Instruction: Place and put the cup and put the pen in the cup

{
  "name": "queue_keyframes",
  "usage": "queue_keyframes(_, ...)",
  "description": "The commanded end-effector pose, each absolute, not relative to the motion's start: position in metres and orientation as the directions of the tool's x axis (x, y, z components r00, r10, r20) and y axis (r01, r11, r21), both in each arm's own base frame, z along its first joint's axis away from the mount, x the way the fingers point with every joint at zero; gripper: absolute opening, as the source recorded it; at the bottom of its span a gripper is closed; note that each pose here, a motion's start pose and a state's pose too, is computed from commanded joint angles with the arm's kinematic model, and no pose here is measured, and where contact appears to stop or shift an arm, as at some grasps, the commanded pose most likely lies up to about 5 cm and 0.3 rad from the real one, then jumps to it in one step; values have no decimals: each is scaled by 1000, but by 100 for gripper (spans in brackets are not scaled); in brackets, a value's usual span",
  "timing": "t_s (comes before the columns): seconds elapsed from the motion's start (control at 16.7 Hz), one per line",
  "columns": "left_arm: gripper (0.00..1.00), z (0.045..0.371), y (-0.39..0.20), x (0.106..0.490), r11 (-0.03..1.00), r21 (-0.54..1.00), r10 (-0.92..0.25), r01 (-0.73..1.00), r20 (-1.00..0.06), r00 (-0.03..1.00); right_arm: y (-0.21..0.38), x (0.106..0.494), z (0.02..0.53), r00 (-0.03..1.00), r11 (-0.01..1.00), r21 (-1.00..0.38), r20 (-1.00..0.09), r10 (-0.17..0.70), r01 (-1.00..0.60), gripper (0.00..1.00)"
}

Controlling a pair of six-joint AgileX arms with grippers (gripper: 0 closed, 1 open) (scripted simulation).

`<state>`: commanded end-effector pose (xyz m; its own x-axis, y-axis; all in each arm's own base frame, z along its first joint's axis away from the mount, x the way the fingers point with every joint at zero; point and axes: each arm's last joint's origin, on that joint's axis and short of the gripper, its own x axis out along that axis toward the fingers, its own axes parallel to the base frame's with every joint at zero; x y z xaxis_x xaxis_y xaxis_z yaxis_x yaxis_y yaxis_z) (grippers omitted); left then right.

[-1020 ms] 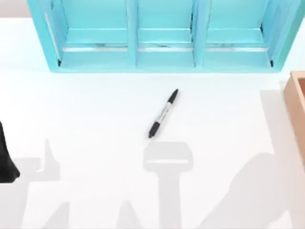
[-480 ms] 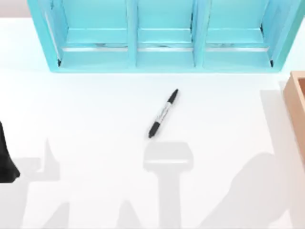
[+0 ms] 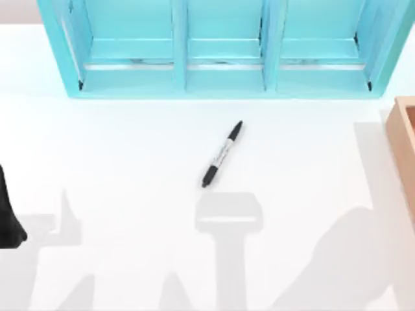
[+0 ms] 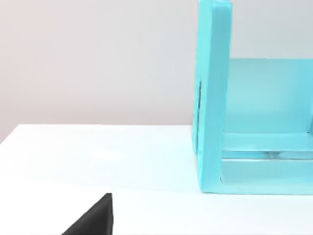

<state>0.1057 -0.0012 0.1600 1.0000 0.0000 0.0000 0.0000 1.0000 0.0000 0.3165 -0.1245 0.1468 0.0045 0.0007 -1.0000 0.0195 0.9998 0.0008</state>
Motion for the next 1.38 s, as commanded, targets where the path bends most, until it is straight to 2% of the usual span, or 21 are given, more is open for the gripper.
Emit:
queue_keyframes(0.18,100,160,-1,106,1000,0,0,0,0,1000,-114,324,159,11,1000,-2,-1000,-2,15,0)
queue_keyframes(0.42,100,160,-1,106,1000,0,0,0,0,1000,-62,339,207,-3,1000,2,-1000,2,5,0)
queue_keyframes(0.6,100,160,-1,106,1000,0,0,0,0,1000,-14,333,252,-31,1000,2,-1000,2,15,0)
queue_keyframes(0.84,100,160,-1,106,1000,0,0,0,0,1000,24,319,295,2,1000,0,-1000,0,20,0)
queue_keyframes(1.14,100,160,-1,106,1000,0,0,0,0,1000,25,320,294,-1,1000,3,-1000,3,23,0)
queue_keyframes(1.38,100,160,-1,106,1000,0,0,0,0,1000,55,341,267,20,1000,17,-1000,17,4,0)
